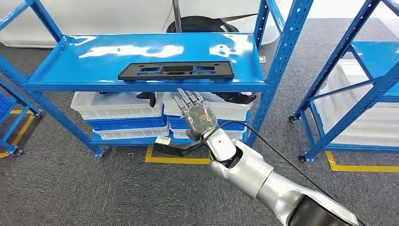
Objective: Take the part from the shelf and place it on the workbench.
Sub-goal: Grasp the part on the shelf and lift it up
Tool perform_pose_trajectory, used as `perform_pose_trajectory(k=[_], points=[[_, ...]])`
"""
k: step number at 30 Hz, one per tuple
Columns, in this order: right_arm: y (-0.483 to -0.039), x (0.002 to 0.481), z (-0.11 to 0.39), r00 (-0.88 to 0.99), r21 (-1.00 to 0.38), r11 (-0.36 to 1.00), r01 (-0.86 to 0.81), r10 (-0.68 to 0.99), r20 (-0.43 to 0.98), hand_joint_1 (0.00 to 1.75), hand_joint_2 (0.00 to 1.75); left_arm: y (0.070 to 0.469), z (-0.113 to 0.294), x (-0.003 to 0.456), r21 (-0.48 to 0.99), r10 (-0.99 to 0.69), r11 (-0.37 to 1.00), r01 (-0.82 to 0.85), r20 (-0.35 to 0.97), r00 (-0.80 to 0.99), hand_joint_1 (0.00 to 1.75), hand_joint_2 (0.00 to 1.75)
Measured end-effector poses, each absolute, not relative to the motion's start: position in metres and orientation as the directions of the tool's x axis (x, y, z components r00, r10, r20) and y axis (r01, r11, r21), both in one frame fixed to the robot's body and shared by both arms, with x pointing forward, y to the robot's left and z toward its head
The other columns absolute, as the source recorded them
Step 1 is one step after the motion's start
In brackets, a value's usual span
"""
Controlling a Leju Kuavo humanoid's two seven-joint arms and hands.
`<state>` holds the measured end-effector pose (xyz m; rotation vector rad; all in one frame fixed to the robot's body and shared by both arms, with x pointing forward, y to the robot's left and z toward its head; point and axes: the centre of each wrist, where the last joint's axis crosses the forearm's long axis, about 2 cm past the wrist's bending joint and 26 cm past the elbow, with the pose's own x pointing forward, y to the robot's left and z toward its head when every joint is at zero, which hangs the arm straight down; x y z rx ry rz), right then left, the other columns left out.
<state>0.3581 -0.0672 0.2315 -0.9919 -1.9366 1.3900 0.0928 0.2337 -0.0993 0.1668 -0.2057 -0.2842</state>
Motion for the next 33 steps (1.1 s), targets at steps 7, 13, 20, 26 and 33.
perform_pose_trajectory(k=[7, 13, 20, 26, 33], points=[[-0.0669, 0.3576, 0.2308, -0.576, -0.951, 0.191, 0.244, 0.817, 0.016, 0.00, 1.75, 0.2339, -0.0994, 0.0925, 0.193, -0.294, 0.946, 0.260, 0.177, 0.939, 0.00, 0.00], [-0.0666, 0.3578, 0.2317, -0.579, -0.950, 0.189, 0.247, 0.815, 0.012, 0.00, 1.75, 0.2340, -0.0994, 0.0927, 0.194, -0.293, 0.946, 0.258, 0.177, 0.940, 0.00, 0.00], [-0.0684, 0.3571, 0.2282, -0.575, -0.953, 0.188, 0.236, 0.818, 0.019, 0.00, 1.75, 0.2339, -0.0995, 0.0918, 0.195, -0.293, 0.946, 0.259, 0.175, 0.940, 0.00, 0.00], [-0.0682, 0.3577, 0.2295, -0.575, -0.953, 0.190, 0.237, 0.818, 0.020, 0.00, 1.75, 0.2333, -0.0993, 0.0925, 0.195, -0.293, 0.946, 0.259, 0.177, 0.940, 0.00, 0.00], [-0.0671, 0.3571, 0.2296, -0.577, -0.953, 0.193, 0.234, 0.816, 0.024, 0.00, 1.75, 0.2335, -0.0995, 0.0918, 0.195, -0.293, 0.946, 0.258, 0.175, 0.940, 0.00, 0.00]])
